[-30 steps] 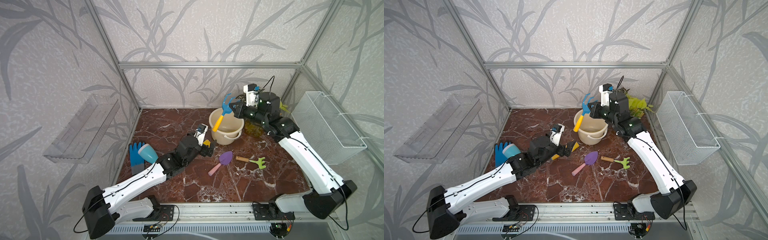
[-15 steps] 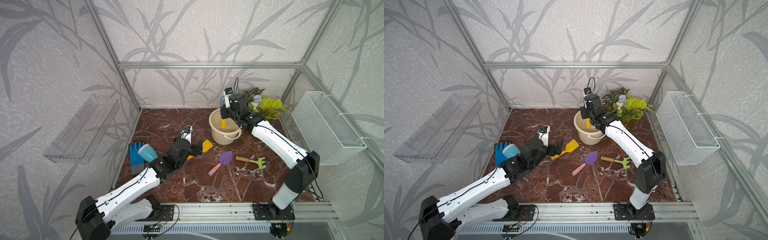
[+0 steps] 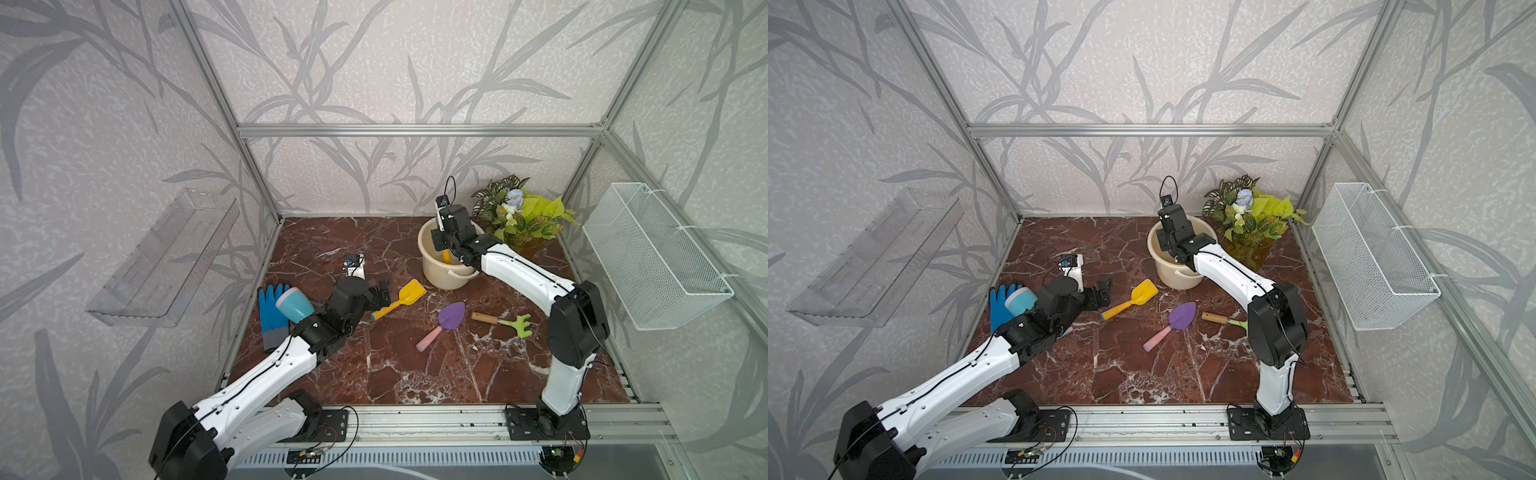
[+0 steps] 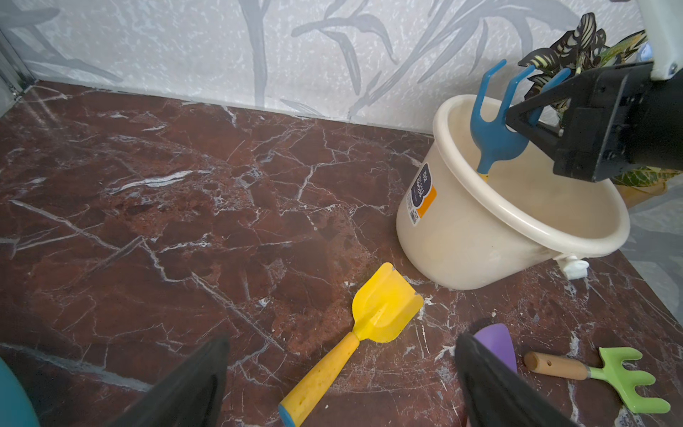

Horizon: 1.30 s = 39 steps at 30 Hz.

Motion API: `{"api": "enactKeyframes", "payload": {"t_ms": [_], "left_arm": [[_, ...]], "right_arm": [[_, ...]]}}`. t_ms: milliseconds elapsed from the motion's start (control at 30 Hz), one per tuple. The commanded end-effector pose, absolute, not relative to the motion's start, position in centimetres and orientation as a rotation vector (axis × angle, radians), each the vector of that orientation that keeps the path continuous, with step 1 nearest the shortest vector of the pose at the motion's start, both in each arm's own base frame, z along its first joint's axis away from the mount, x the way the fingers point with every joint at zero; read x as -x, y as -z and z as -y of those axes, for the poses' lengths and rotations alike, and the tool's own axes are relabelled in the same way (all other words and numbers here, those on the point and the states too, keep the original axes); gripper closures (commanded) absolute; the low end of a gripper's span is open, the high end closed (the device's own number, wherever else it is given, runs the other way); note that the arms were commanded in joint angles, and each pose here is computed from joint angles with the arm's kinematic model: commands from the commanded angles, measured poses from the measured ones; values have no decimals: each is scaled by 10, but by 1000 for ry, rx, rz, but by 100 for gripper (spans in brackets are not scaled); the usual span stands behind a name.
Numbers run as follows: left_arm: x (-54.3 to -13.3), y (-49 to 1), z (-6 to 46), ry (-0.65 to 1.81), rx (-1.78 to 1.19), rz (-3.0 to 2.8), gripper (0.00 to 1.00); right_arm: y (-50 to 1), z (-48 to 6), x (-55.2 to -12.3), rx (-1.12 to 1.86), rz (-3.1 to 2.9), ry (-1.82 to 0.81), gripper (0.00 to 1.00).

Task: Organize the gardening tools
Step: Place the gardening tool in the container, then pick up the gardening tool from the center of the board.

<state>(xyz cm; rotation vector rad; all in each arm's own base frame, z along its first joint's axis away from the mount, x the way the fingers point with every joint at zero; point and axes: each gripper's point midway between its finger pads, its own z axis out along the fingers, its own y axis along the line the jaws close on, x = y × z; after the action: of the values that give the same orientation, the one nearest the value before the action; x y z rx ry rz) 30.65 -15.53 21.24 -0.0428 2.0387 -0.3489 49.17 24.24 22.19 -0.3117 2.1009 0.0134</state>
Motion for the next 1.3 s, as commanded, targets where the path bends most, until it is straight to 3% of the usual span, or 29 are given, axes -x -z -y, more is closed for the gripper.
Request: {"api": "enactKeyframes", "payload": {"t_ms": [0,133,267,533,733,933,1033,1267], "left_arm": [[-304,-203,156,373,57,-2066,4],[-306,-199,157,373,54,-2079,4],[-308,-192,160,368,45,-2106,2],[-317,-175,161,348,40,-2190,0],[-330,-160,170,321,-20,-2303,0],[-342,-138,181,269,-92,-2426,1],[-346,-122,180,217,-101,-2492,15],[-352,-81,184,139,-131,-2624,19]], "right_arm": [[-226,-243,-498,274,-2069,-14,96],[-225,-245,-497,279,-2074,-28,84],[-235,-245,-496,275,-2067,-38,64],[-281,-237,-471,266,-2059,-81,51],[-307,-211,-429,212,-2072,-124,34],[-313,-189,-379,189,-2096,-207,30],[-304,-181,-356,179,-2126,-247,30],[-274,-166,-320,157,-2184,-302,30]]}}
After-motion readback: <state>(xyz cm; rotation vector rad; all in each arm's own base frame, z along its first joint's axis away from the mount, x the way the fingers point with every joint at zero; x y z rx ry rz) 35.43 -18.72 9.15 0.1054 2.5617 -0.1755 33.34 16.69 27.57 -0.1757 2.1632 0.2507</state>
